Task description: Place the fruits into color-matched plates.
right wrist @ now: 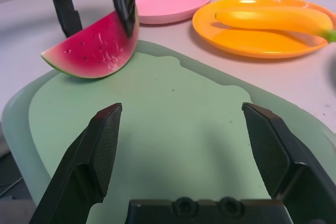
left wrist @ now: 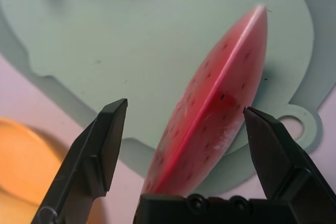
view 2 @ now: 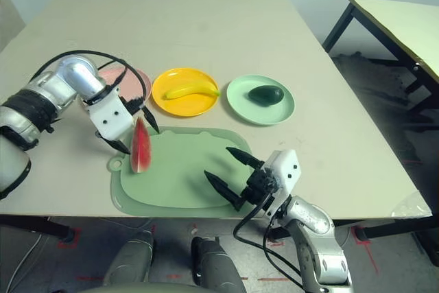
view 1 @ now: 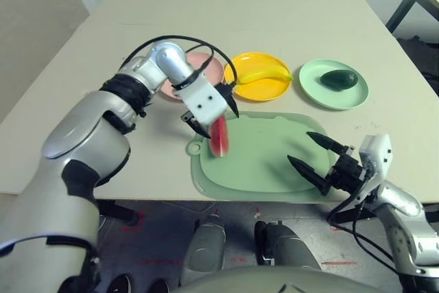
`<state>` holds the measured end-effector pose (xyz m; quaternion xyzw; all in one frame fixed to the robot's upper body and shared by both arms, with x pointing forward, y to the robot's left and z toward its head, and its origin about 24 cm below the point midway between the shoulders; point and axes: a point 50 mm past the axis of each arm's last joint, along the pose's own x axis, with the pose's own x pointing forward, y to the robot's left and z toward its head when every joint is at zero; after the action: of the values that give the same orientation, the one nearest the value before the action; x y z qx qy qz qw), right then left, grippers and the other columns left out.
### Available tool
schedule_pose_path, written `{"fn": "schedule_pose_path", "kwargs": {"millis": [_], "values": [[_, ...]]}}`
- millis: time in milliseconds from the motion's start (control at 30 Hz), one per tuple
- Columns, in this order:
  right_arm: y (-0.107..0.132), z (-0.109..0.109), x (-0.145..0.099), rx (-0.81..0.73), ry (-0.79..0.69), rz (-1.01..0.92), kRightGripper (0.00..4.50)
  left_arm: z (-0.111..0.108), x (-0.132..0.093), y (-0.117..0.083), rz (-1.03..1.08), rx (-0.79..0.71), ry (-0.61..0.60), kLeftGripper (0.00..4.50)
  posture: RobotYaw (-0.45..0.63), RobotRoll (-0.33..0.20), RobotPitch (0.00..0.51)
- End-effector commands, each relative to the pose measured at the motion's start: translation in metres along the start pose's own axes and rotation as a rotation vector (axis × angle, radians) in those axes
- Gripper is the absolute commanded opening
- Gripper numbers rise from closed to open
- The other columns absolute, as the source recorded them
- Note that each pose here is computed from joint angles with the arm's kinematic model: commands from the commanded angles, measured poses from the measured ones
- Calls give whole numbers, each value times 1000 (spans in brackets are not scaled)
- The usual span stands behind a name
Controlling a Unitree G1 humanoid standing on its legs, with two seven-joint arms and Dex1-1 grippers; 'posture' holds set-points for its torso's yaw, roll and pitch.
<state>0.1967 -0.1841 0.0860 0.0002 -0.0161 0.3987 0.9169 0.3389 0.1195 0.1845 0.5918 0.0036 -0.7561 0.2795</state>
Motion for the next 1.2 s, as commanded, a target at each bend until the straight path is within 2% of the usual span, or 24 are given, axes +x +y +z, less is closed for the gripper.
{"fn": "schedule_pose_path", "kwargs": {"millis": [33, 233, 500, 633, 1067, 1100, 1200], "values": [[5, 1, -2, 2, -13, -11, 4479, 0, 10, 0, -58, 13, -4, 4500, 84, 0, 114], [8, 0, -6, 11, -10, -17, 4479, -4, 18, -1, -82, -33, -2, 4500, 77, 0, 113], [17, 2, -7, -67, -14, 134, 4500, -11, 10, -2, -73, -128, 29, 1983, 87, 0, 114], [18, 4, -6, -105, -25, 212, 4500, -12, 7, -4, -52, -161, 18, 1220, 101, 0, 115], [12, 7, 4, -109, -35, 252, 4500, -16, -23, -9, 85, -289, 0, 1148, 140, 0, 114], [12, 7, 4, -109, -35, 252, 4500, -16, -24, -9, 84, -291, -1, 1073, 140, 0, 114], [11, 6, 4, -108, -34, 251, 4500, -15, -21, -10, 78, -294, -13, 350, 137, 0, 113]]}}
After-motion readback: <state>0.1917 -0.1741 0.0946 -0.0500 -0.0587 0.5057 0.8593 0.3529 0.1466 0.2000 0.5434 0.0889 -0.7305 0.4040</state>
